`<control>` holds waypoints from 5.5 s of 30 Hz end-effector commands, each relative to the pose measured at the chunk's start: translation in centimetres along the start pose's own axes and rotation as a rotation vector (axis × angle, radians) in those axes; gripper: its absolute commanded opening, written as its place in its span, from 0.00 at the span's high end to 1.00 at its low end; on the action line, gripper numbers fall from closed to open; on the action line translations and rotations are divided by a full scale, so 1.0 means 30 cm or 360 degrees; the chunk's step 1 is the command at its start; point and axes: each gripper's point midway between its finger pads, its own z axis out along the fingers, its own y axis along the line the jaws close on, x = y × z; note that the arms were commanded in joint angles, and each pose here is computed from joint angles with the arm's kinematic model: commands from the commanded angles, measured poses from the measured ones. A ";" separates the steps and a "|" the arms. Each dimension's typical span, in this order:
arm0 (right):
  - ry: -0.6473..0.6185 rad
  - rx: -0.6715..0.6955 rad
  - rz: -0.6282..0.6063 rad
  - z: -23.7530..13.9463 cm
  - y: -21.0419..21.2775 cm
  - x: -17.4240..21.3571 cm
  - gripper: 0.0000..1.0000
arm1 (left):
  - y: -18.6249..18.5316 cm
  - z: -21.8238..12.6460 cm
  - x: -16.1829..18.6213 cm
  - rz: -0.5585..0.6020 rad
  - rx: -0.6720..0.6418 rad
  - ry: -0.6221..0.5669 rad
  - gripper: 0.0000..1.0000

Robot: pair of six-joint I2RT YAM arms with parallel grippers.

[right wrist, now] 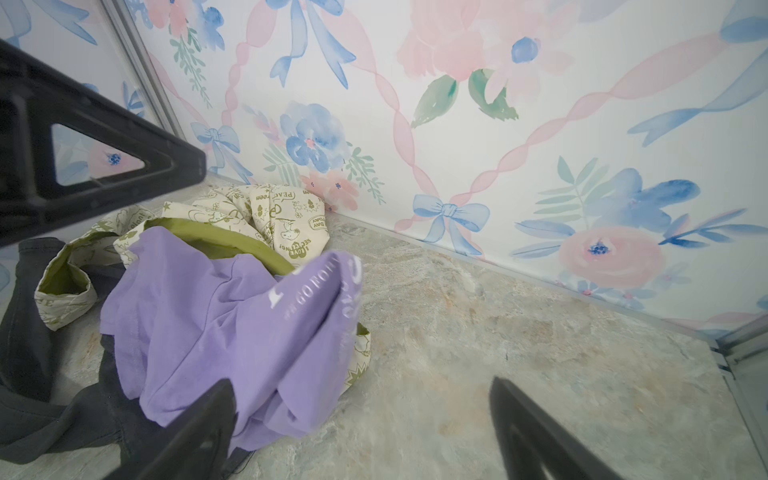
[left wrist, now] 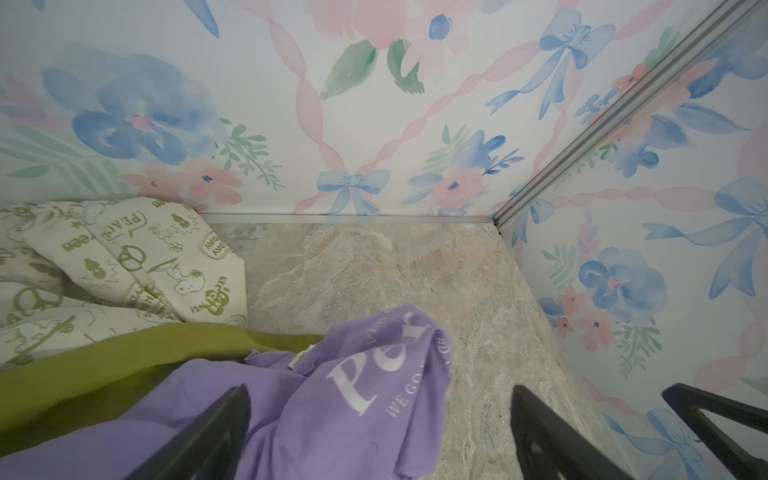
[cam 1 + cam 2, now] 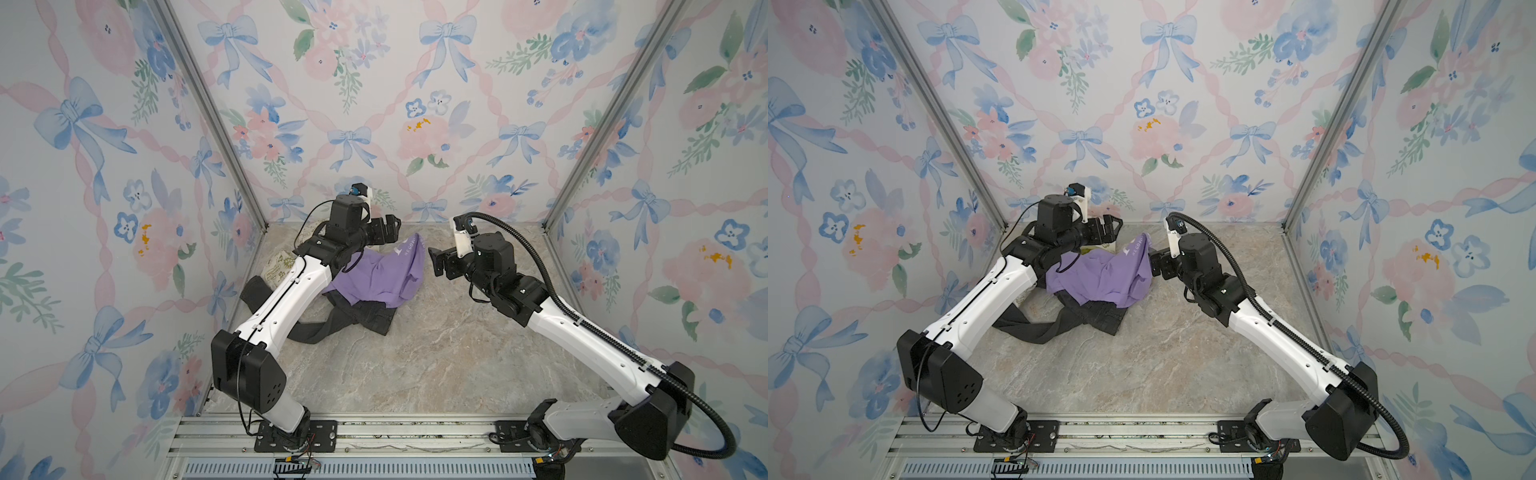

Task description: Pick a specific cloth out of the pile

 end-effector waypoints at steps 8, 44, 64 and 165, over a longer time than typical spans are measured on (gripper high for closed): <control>-0.0043 -0.0093 0.0039 0.105 0.112 -0.053 0.03 | 0.360 -0.163 0.001 -0.0299 -0.0363 -0.0097 0.03; 0.0001 -0.0236 -0.0082 0.097 0.231 -0.036 0.03 | 0.391 0.212 0.472 -0.0642 -0.0351 0.0565 0.57; 0.0012 -0.0255 -0.0103 0.105 0.224 -0.033 0.03 | 0.163 0.164 0.151 -0.0510 -0.0009 0.0301 1.00; -0.0672 0.0336 0.0091 0.022 -0.805 -0.824 1.00 | -0.056 -0.163 -0.102 -0.0056 0.0416 -0.0268 0.02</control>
